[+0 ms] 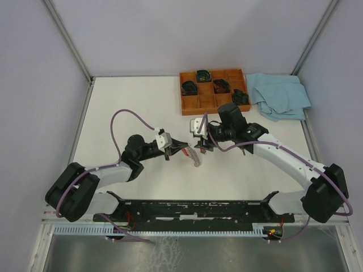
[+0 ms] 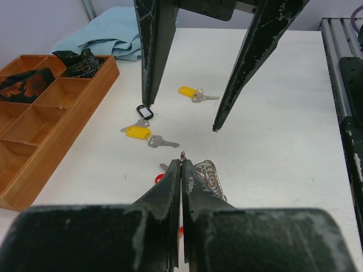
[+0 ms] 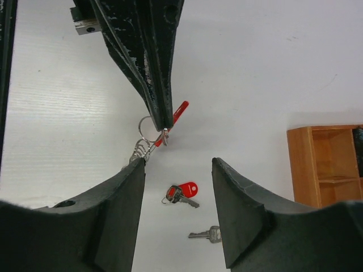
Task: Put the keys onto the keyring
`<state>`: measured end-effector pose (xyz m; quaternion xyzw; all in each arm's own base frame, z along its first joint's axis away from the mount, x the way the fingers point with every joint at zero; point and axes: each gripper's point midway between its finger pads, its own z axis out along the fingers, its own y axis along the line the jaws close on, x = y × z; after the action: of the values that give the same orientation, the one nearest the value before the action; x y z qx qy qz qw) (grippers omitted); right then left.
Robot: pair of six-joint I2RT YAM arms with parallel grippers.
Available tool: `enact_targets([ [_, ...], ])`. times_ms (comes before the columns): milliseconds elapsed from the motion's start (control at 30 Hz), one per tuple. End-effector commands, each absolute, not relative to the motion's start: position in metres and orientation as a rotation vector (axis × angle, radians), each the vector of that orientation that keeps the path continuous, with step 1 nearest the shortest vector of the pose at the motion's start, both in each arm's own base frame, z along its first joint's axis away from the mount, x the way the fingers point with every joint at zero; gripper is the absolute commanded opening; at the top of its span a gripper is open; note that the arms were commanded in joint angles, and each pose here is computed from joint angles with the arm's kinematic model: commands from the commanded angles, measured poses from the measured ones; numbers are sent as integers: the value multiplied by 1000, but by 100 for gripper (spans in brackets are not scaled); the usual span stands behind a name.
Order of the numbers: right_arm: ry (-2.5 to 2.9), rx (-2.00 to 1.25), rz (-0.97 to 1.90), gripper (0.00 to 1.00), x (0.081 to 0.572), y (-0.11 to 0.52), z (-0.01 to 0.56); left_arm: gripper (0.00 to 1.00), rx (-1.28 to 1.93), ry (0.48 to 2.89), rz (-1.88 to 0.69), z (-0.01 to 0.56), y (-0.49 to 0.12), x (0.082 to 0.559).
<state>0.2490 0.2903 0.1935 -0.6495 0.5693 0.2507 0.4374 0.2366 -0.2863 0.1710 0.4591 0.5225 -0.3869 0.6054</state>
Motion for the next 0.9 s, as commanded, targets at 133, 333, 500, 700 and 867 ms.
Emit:
enact_targets([
  [133,1278,-1744,696,44,238,301,204,3,1086,1057,-874,203,-294,241],
  [333,1276,-1746,688,41,242,303,200,3,1094,1051,-886,202,-295,239],
  [500,1286,-1738,675,41,248,305,197,3,1097,1044,-897,202,-296,237],
  [700,1296,-1737,688,37,249,308,192,3,1099,1036,-905,203,-297,236],
  [867,1297,-1738,716,32,248,311,191,3,1101,1036,-912,203,-297,236],
])
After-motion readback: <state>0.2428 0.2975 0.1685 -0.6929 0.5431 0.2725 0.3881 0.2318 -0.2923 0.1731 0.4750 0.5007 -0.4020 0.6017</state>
